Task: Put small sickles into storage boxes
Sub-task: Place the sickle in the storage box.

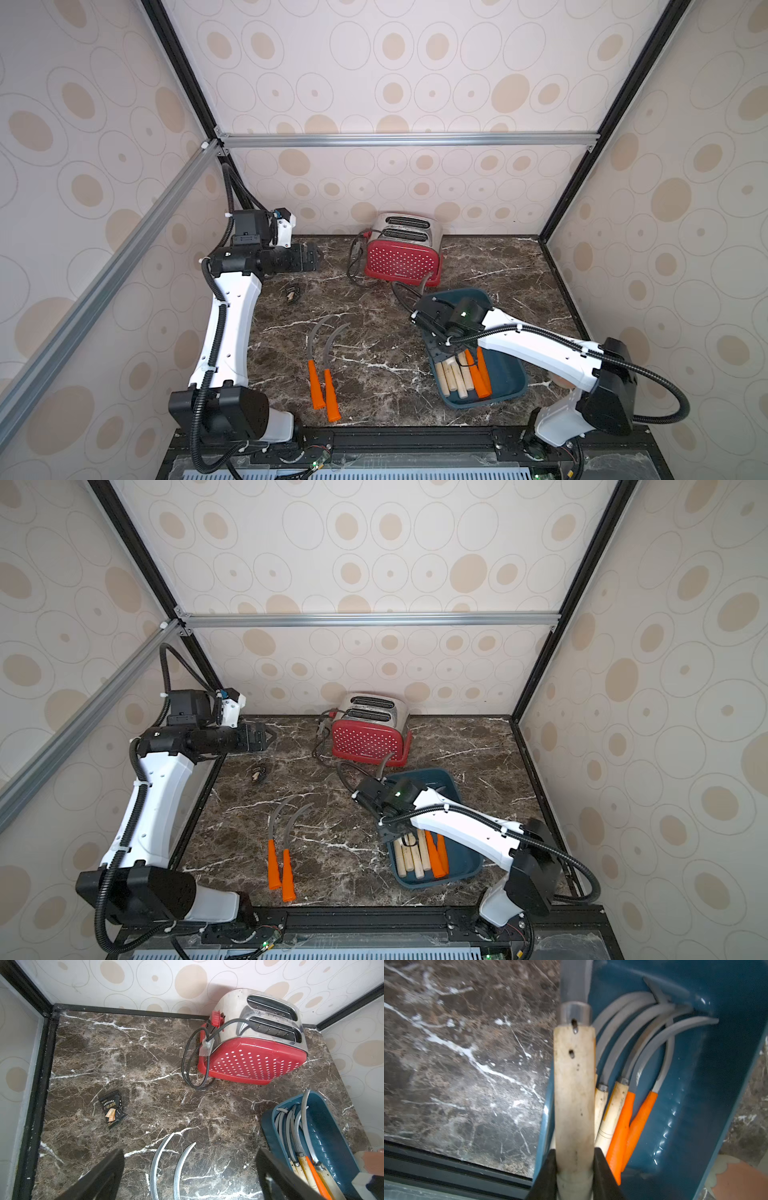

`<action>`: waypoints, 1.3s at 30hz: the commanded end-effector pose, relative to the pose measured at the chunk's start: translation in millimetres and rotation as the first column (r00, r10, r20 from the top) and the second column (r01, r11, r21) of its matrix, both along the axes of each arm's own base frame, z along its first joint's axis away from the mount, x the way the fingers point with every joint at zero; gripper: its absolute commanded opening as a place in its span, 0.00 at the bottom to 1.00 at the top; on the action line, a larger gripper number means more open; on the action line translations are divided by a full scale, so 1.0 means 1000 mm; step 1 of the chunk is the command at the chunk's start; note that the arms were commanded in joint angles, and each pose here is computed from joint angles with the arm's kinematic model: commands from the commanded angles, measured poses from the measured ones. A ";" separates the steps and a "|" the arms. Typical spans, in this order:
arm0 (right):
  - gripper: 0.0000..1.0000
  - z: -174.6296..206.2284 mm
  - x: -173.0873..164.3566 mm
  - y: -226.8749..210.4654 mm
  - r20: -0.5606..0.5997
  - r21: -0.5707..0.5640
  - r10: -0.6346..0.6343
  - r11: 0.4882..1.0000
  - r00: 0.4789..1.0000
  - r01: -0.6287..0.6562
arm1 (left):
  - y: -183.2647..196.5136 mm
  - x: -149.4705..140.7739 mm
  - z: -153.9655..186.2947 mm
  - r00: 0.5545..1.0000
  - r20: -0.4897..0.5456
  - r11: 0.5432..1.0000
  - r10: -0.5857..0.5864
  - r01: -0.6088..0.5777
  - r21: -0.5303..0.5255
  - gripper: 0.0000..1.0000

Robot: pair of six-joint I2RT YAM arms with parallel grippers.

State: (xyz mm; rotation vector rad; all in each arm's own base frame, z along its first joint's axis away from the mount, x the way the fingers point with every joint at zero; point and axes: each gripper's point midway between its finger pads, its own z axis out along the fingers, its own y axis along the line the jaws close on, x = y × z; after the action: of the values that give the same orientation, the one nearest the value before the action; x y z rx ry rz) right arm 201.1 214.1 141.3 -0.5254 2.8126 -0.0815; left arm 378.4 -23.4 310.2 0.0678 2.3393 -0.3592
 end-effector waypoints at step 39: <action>0.07 -0.084 -0.041 -0.098 -0.234 -0.074 -0.291 0.957 0.928 0.281 | -0.018 -0.011 -0.028 0.988 -0.054 0.987 -0.142 0.145 0.063 0.99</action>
State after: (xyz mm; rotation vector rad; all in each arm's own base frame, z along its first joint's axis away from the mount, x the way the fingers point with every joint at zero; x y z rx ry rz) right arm 165.0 125.3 61.7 -0.1188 3.0855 -0.0686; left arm 370.0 -39.2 281.6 0.2222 2.3969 -0.3644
